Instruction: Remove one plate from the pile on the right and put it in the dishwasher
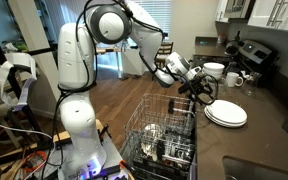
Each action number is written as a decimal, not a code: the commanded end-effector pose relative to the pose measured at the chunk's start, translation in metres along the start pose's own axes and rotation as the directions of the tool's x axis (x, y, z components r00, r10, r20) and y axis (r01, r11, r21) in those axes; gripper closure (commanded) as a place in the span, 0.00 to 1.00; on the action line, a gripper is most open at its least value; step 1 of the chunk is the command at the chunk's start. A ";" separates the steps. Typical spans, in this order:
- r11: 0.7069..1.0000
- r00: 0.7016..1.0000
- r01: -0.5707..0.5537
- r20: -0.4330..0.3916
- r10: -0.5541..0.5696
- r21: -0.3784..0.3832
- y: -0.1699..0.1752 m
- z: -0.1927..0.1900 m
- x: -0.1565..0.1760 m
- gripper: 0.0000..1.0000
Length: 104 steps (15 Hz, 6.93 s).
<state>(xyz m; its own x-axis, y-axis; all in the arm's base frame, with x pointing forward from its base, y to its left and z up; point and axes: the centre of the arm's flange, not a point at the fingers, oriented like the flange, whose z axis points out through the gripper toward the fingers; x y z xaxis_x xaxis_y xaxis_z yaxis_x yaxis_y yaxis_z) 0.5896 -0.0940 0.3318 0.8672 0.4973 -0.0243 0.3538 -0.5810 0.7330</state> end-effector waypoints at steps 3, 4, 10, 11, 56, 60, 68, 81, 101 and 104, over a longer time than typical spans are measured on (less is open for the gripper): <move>1.000 0.999 0.021 -0.049 -0.020 0.024 0.002 0.006 -0.002 0.54; 1.000 0.998 0.021 -0.052 -0.020 0.022 0.002 0.006 -0.002 0.62; 0.999 0.998 0.022 -0.055 -0.021 0.025 0.002 0.008 -0.002 0.59; 0.999 0.998 0.023 -0.054 -0.022 0.024 0.002 0.009 -0.002 0.55; 0.997 0.996 0.073 -0.042 -0.073 0.007 -0.020 -0.024 0.010 0.97; 0.996 0.997 0.076 -0.025 -0.077 -0.048 -0.020 -0.026 0.010 0.97; 0.984 0.993 0.118 0.015 -0.117 -0.135 -0.021 -0.032 0.008 0.97; 0.978 0.991 0.129 0.044 -0.123 -0.166 -0.029 -0.040 0.005 0.97; 0.952 0.992 0.101 0.098 -0.075 -0.290 -0.050 -0.062 0.005 0.97; 0.948 0.992 0.100 0.101 -0.073 -0.302 -0.054 -0.065 0.006 0.97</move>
<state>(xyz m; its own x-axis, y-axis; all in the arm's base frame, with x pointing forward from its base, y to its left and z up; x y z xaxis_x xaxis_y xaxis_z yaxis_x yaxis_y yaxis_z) 0.5630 -0.0239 0.3237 0.8606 0.4839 -0.1585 0.3568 -0.3511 0.8657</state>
